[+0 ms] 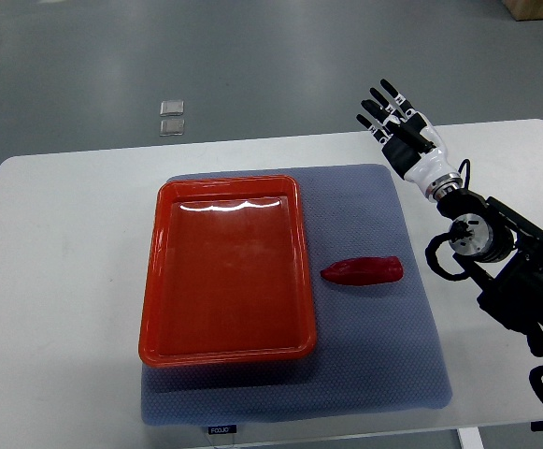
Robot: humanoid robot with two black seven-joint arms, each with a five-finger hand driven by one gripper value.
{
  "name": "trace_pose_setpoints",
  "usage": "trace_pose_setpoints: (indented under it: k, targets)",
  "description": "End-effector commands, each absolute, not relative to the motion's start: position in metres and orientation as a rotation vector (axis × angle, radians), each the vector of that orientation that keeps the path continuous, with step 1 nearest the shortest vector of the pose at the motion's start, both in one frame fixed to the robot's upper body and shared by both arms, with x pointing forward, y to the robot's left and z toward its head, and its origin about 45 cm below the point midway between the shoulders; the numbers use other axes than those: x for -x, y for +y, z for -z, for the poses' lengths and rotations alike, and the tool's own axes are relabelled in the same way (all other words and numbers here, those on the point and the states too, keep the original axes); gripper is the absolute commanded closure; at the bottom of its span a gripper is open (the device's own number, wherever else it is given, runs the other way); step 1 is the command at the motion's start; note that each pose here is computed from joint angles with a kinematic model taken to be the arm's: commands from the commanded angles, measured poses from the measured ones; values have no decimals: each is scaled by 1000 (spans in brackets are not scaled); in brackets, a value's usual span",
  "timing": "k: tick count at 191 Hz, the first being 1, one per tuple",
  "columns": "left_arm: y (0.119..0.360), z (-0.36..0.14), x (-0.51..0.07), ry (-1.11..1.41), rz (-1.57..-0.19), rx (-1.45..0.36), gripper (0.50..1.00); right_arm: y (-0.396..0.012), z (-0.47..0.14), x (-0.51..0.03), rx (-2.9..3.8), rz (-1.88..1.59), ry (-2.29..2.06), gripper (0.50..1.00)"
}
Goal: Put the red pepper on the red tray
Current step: 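Raise the right hand and swing it toward the red pepper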
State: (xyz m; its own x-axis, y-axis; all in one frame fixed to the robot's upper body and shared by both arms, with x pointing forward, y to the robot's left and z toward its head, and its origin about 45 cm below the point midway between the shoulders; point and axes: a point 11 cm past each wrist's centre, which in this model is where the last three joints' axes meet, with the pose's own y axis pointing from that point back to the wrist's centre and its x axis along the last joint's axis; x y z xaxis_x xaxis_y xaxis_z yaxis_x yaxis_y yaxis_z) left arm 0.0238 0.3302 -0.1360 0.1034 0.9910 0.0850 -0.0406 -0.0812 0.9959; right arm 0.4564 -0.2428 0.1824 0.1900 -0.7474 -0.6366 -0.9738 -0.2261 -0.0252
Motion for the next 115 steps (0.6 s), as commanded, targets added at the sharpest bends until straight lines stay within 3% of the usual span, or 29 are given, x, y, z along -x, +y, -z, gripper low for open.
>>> trace_pose_setpoints:
  k: [1,73,115]
  targets:
    - [330,136,-24,1064,-1208,-1291,500,-243,-182,-456,2045,-712,1610,581]
    - [330,136,-24,1063,-1207,-1292,500,-234,-188,-457,2111,-684,1565,581]
    - [330,136,-24,1064,-1206,-1291,500,-223,-208,-452,2724,-251,1454,581]
